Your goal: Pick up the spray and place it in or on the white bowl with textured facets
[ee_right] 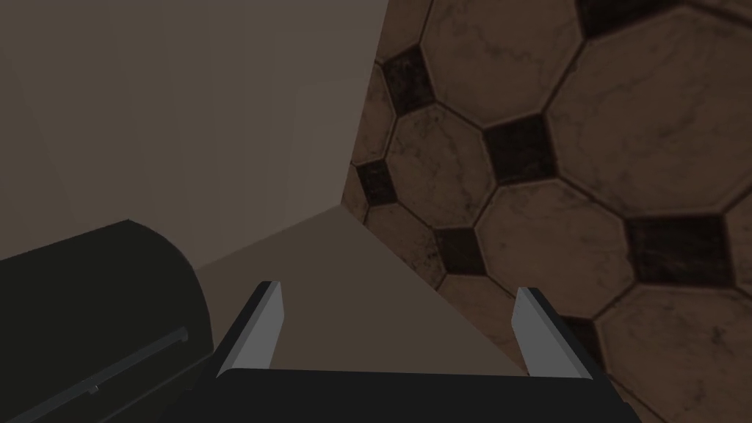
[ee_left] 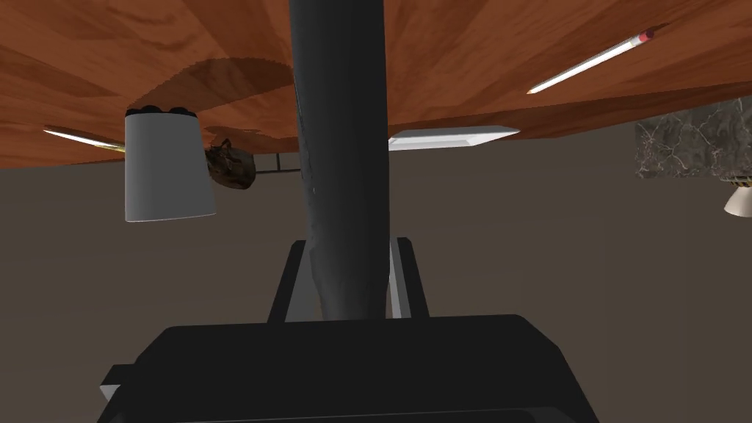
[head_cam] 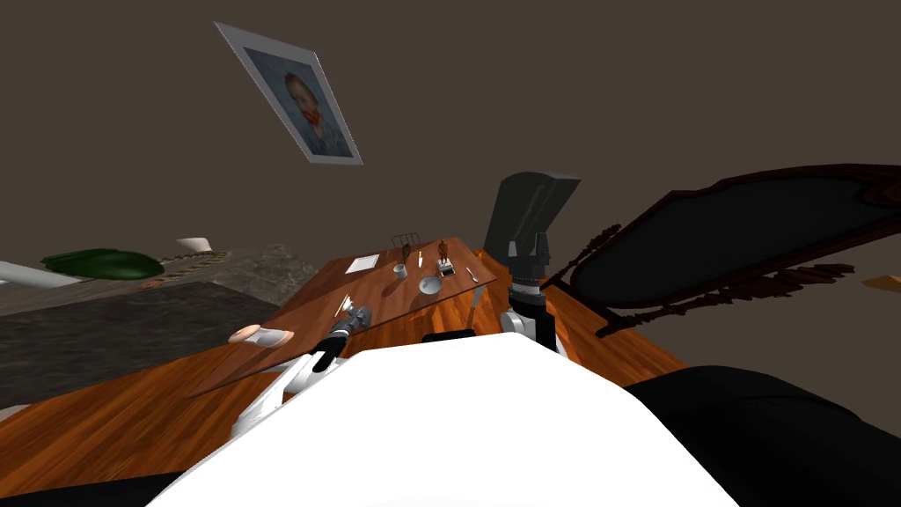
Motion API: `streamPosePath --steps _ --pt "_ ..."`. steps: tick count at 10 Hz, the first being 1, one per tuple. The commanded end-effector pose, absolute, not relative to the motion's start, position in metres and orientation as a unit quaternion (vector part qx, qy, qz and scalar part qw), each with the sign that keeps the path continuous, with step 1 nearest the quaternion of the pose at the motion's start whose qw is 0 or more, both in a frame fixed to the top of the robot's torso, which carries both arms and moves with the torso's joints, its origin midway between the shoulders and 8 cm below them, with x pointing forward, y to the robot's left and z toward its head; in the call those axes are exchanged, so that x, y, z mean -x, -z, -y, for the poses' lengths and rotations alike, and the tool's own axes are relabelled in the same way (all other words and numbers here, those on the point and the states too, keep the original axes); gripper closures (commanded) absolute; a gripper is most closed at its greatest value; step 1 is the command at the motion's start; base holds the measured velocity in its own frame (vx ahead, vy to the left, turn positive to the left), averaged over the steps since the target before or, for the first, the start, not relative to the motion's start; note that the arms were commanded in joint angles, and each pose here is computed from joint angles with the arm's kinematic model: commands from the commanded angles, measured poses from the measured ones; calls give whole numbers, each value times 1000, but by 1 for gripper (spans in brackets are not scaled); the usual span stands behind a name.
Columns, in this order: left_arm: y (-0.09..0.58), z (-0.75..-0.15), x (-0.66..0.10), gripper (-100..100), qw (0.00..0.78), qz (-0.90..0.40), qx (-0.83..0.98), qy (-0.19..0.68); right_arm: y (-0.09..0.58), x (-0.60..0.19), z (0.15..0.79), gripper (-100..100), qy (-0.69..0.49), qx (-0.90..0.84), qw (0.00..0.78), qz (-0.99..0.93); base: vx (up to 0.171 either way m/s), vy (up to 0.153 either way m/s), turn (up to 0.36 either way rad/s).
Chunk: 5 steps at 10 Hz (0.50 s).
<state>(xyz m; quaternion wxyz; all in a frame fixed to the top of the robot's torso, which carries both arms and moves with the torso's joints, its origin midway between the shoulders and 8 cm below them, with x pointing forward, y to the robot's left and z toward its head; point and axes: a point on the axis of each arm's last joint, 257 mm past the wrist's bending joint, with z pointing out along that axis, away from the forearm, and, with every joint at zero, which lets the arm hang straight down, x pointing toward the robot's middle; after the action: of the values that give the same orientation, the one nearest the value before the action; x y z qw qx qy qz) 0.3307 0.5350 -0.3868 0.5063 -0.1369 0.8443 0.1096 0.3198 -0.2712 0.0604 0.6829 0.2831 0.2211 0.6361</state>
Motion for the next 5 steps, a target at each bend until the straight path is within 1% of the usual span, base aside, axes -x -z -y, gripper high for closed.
streamPosePath --steps 1,5 --pt "389 -541 -317 100 492 -850 141 -121 -60 -320 271 0 -636 -283 683 -221 -25 -112 38" --pt "389 -554 -290 100 462 -862 146 -147 -60 -320 271 0 -636 -283 683 -221 -22 -130 35"
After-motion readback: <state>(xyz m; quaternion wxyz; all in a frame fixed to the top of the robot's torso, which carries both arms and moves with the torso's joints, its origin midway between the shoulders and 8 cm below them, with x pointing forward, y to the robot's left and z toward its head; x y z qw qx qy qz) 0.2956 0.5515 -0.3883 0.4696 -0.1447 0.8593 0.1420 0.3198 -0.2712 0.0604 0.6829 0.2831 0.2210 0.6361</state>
